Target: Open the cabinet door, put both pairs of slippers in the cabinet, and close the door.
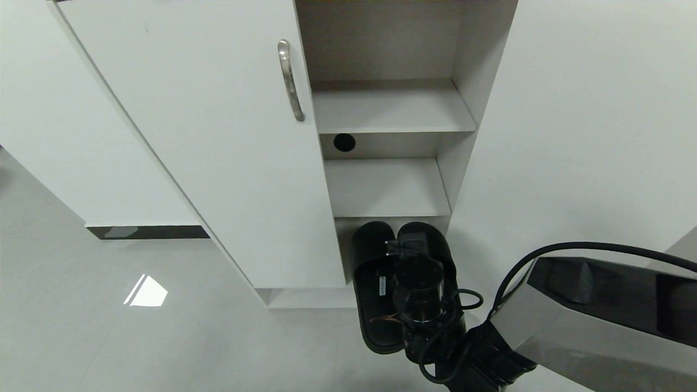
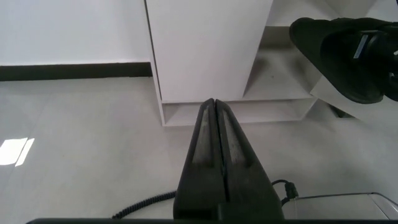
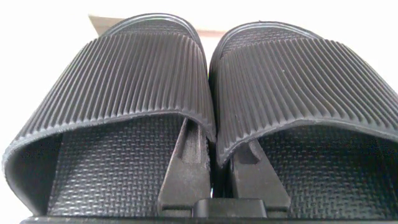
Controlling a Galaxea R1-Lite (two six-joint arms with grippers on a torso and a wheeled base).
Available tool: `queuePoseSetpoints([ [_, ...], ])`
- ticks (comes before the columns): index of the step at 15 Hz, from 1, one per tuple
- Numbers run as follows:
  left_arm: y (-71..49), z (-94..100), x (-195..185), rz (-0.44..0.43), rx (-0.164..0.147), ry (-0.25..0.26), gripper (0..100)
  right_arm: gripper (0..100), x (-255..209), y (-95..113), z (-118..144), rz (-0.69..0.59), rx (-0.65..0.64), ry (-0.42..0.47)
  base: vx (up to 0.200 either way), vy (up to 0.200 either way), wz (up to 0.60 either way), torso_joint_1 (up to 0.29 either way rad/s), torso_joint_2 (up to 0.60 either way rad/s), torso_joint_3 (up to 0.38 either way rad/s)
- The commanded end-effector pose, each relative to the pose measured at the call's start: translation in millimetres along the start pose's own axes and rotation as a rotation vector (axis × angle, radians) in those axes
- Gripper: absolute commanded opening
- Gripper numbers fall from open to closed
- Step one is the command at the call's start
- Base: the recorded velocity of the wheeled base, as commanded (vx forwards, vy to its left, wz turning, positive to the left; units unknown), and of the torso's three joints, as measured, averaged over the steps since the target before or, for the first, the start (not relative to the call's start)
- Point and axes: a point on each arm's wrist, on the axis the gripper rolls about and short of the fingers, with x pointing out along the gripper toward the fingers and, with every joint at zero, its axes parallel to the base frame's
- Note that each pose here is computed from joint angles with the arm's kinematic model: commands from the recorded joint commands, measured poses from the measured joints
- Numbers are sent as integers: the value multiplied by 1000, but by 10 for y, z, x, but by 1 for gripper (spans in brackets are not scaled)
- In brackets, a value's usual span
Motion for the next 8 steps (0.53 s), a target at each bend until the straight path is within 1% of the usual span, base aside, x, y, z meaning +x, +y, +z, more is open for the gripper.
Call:
queuePoseSetpoints([
  [1,0,0,1,1,-1,2,0,0,22,4,-16,-1,-6,0,200,0,0,2,-2,-2],
  [4,0,0,1,1,-1,2,0,0,89,-40,-13,-18,-3,-4,200,0,0,9,1,1],
  [8,0,0,1,-1,-1,2,0,0,177,70,141,-12,11,-37,200,0,0,2,0,2],
])
